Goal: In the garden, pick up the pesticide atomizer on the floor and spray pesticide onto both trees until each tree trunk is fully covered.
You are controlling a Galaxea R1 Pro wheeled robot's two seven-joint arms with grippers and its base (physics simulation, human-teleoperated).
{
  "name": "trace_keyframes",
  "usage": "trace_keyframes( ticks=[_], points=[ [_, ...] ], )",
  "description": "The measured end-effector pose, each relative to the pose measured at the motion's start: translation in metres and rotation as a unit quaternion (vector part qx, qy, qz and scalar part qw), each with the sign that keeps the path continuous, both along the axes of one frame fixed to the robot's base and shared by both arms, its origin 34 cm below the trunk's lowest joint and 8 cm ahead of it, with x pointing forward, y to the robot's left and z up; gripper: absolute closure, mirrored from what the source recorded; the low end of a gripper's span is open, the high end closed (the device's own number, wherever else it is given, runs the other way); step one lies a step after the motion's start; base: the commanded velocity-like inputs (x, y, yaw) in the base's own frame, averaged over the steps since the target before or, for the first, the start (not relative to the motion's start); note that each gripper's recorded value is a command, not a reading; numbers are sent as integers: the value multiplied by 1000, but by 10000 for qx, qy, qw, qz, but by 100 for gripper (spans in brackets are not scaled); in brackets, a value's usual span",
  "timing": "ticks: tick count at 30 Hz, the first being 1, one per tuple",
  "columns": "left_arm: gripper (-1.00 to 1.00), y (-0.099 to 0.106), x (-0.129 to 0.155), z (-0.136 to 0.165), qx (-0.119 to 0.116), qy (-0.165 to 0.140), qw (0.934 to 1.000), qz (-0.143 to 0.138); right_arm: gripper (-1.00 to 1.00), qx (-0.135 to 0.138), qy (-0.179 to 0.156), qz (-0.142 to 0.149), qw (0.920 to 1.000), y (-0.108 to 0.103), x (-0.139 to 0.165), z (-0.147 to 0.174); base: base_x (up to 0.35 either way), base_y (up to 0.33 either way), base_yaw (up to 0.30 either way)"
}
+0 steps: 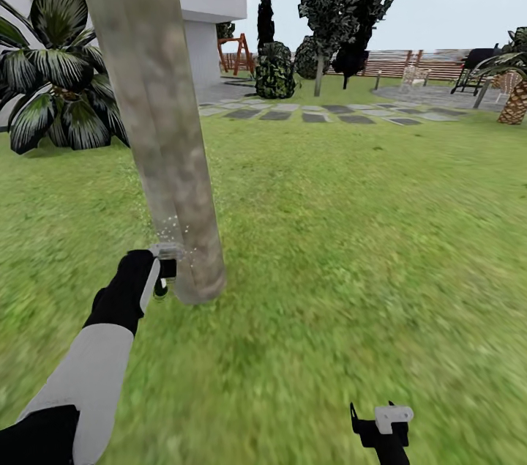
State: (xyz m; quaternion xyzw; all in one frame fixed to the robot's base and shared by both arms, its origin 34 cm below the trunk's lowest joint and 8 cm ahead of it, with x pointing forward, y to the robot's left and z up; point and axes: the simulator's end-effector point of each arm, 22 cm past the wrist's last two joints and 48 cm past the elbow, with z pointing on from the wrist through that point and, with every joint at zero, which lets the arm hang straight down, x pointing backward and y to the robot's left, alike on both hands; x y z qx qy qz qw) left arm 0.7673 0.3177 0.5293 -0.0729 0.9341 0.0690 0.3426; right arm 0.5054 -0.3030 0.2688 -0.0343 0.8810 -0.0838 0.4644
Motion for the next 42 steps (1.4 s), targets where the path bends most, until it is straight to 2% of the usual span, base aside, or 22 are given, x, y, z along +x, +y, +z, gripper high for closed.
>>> trace_keyframes(
  ticks=[4,8,10,11,14,19,23,29,32,36,38,42],
  points=[
    [100,-9,7,36,-38,-184,9998,-35,-100,0,0,-1,10000,0,0,0,-45,13,0],
    [100,-2,5,51,24,-199,9998,5,-100,1,1,-3,10000,0,0,0,-185,50,0],
    [100,-12,7,56,-45,-252,9997,-56,-100,1,1,-3,10000,0,0,0,-18,4,0],
    [100,-27,10,60,-41,-284,9994,-192,-100,1,1,-5,10000,0,0,0,-7,2,0],
    [100,-44,19,75,12,-397,9986,-340,-100,0,1,0,10000,0,0,0,-2,0,0],
    [100,-32,24,86,69,-485,9985,-264,-100,0,1,0,10000,0,0,0,0,0,0],
    [100,-24,26,103,138,-694,9973,-201,-100,0,1,1,10000,0,0,0,-164,69,0],
    [100,-35,30,112,92,-781,9965,-277,-100,0,1,-1,10000,0,0,0,-19,8,0],
    [100,-24,31,116,136,-808,9964,-207,-100,0,1,2,10000,0,0,0,0,0,0],
    [100,2,31,120,286,-812,9963,-74,-100,1,0,-2,10000,0,0,0,0,0,0],
    [100,2,31,120,270,-819,9962,-77,-100,0,0,0,10000,0,0,0,0,0,0],
    [100,-22,41,141,125,-1006,9946,-214,-100,0,0,-3,10000,0,0,0,0,0,0]
  ],
)
